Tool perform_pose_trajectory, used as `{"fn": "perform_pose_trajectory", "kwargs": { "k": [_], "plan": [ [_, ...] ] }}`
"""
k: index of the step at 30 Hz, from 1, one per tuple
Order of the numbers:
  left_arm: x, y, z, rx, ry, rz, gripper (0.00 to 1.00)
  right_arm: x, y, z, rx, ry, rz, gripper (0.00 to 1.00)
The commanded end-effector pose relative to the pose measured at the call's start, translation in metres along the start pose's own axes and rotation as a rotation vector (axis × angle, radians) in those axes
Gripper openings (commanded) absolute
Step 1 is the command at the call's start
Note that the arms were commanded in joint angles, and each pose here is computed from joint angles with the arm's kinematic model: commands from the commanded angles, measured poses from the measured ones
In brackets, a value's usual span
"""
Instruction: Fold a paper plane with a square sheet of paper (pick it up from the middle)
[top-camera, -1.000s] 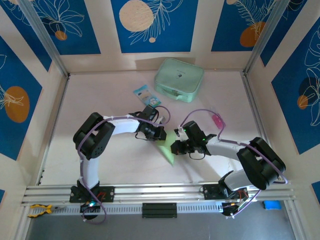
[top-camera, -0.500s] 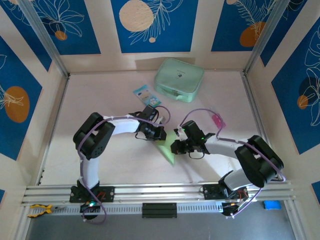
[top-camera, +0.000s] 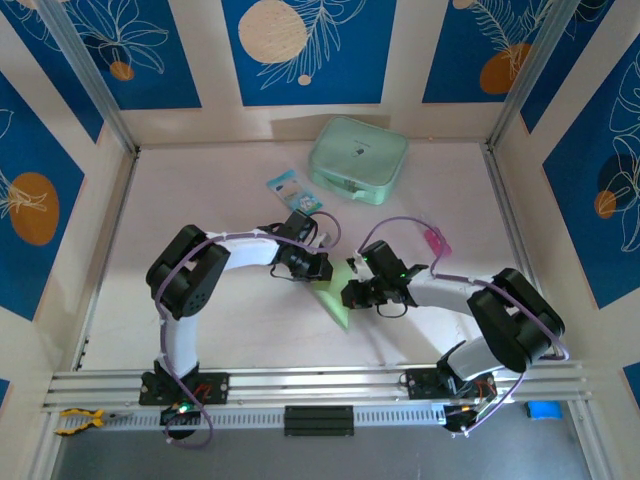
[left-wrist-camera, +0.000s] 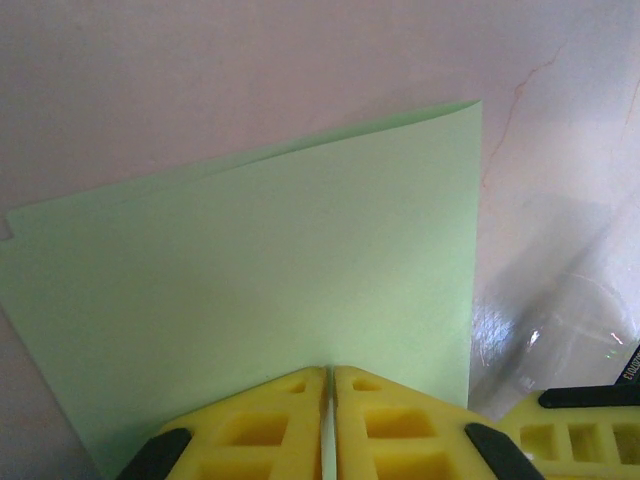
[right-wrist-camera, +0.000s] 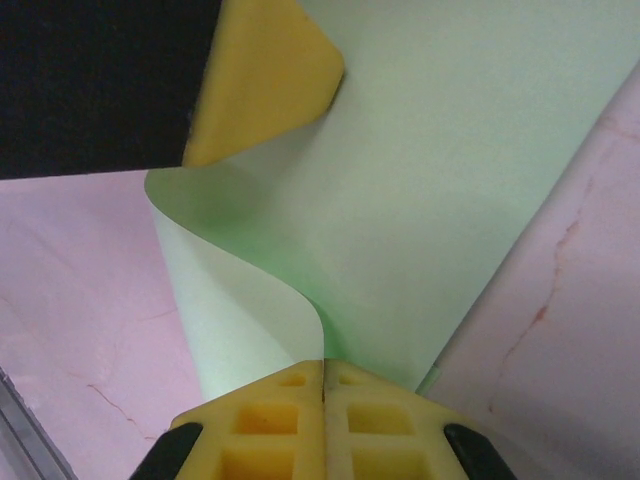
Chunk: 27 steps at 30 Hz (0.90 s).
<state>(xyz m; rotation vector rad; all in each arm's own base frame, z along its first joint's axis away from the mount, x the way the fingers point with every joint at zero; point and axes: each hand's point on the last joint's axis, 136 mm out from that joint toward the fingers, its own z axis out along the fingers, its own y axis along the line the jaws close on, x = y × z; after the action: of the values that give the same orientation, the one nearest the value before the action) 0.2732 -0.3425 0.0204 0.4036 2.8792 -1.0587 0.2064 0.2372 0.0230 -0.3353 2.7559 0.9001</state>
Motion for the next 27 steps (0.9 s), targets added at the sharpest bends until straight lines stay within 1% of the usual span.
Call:
{"fn": "perform_pose_trajectory", "kwargs": {
  "k": [1, 27],
  "plan": [
    [0.0091, 0.0052, 0.0011, -0.033, 0.031, -0.011, 0.13, -0.0007, 0.0019, 0.0003, 0.008, 0.012, -0.006, 0.02],
    [0.01, 0.0063, 0.0016, -0.035, 0.031, -0.012, 0.13, 0.004, -0.0032, 0.0051, 0.026, 0.026, 0.013, 0.01]
  ]
}}
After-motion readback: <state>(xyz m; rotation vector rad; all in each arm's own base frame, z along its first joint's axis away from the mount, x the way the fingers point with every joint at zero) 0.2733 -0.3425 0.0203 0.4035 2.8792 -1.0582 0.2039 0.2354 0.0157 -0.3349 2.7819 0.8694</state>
